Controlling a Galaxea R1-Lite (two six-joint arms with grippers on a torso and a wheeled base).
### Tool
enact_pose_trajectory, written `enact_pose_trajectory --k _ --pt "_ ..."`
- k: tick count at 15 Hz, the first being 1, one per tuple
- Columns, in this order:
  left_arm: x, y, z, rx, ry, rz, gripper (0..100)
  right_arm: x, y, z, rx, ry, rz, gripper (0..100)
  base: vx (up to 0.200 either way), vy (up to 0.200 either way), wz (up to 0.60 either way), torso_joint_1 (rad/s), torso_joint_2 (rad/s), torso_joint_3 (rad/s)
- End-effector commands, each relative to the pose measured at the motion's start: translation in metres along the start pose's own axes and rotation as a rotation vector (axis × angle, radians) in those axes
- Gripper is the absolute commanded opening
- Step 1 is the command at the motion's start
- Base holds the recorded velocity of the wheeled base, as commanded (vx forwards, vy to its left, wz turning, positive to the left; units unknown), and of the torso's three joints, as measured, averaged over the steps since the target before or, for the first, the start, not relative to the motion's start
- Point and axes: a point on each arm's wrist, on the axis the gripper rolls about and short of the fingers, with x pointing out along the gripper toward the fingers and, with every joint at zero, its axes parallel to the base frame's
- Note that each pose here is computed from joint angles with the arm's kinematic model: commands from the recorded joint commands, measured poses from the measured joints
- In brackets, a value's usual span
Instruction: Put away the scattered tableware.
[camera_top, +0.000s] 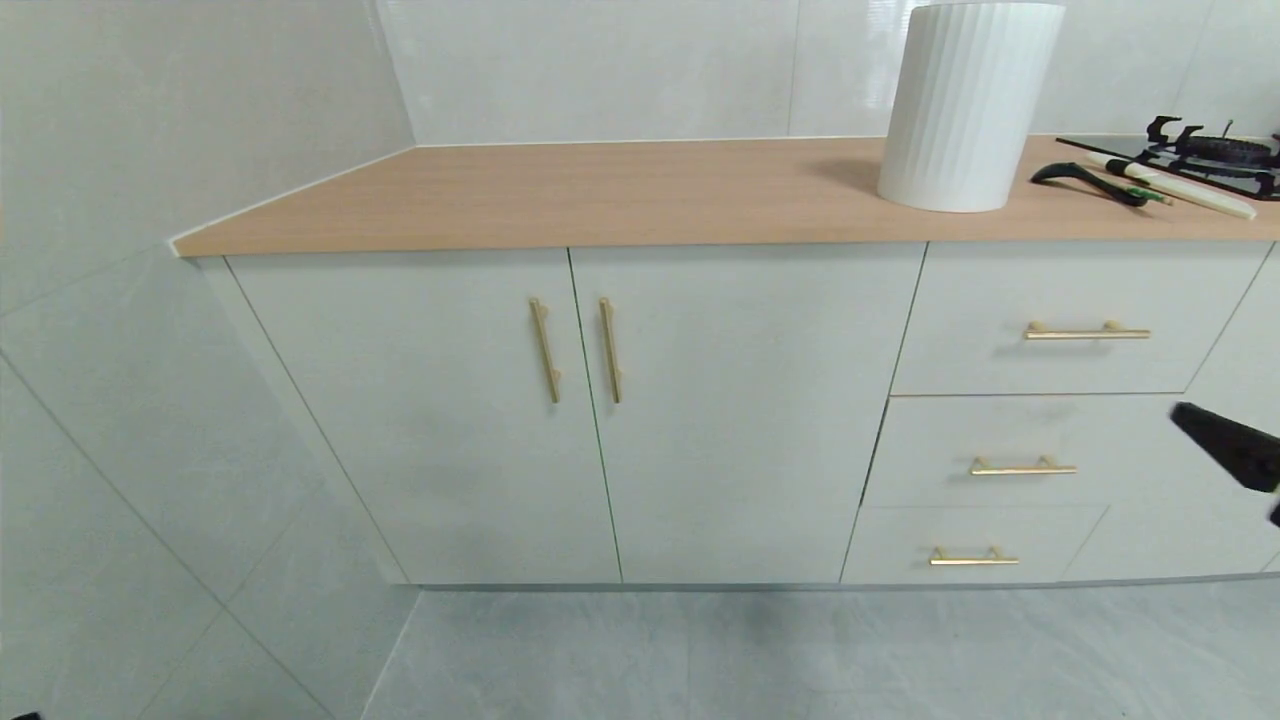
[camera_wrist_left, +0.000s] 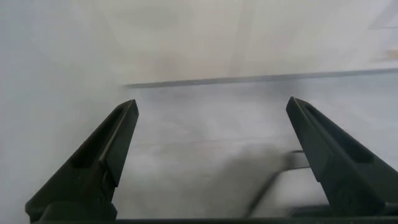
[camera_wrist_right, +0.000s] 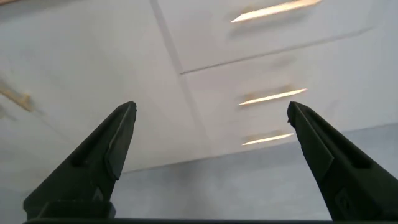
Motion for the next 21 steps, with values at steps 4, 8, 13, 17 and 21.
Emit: enact_pose_trajectory --k 4,8,13,17,21 --pt "-0.056 0.026 -0.036 -0.03 -0.259 0.37 100 -0.146 -0.062 -0.051 -0.123 -0.254 -0.217 100 0.0 0.0 0.0 0.0 0.0 0.0" --pt "-0.068 0.029 -0.022 -0.058 -0.284 0.391 100 -0.16 -0.065 -0.07 -0.183 -0.268 -0.276 100 0.0 0.0 0.0 0.0 0.0 0.0" --pt "-0.063 0.009 -0.032 -0.025 -0.195 0.568 100 -0.142 -0.069 -0.097 -0.188 -0.2 -0.278 100 0.0 0.0 0.0 0.0 0.0 0.0" --pt "-0.029 0.005 -0.061 -0.147 -0.28 0.482 100 -0.126 -0.069 -0.126 -0.192 -0.141 -0.102 100 0.0 0.0 0.0 0.0 0.0 0.0" --pt "-0.022 -0.002 -0.062 -0.109 -0.339 0.146 100 -0.125 -0.066 -0.133 -0.205 -0.064 0.055 100 0.0 0.0 0.0 0.0 0.0 0.0"
